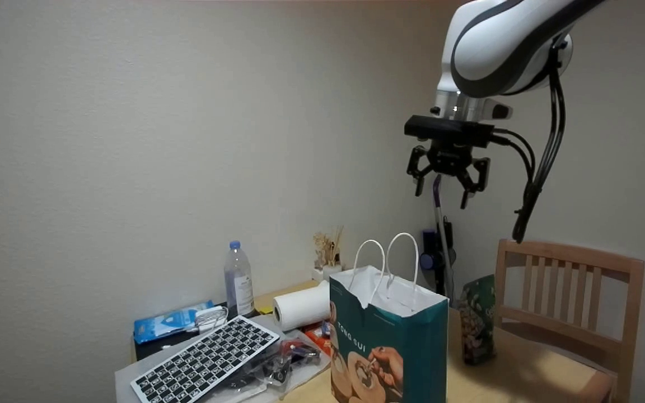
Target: Put the green packet in the bag
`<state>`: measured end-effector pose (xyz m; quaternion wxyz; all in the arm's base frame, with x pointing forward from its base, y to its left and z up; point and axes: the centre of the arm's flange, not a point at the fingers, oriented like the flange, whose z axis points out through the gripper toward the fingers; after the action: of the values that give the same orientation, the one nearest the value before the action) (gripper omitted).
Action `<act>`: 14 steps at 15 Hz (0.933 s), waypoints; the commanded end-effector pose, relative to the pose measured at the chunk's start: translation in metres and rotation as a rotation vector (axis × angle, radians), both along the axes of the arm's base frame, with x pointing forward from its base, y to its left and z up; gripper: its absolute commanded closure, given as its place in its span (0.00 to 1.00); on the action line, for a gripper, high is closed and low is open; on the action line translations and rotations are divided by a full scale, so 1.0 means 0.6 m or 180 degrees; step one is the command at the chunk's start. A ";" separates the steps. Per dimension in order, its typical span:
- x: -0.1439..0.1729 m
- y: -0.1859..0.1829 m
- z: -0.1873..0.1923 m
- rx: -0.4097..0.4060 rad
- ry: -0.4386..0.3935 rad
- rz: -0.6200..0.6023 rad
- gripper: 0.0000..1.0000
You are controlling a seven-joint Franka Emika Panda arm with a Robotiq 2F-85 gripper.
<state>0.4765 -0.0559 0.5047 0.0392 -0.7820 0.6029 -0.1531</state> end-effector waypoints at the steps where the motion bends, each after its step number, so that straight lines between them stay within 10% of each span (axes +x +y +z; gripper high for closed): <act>1: -0.065 -0.037 -0.040 0.0127 0.0100 -0.0556 0.00; 14: -0.046 -0.087 -0.106 0.0144 0.0219 -0.0754 0.00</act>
<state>0.4340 -0.0913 0.4611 0.0240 -0.7102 0.6943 -0.1139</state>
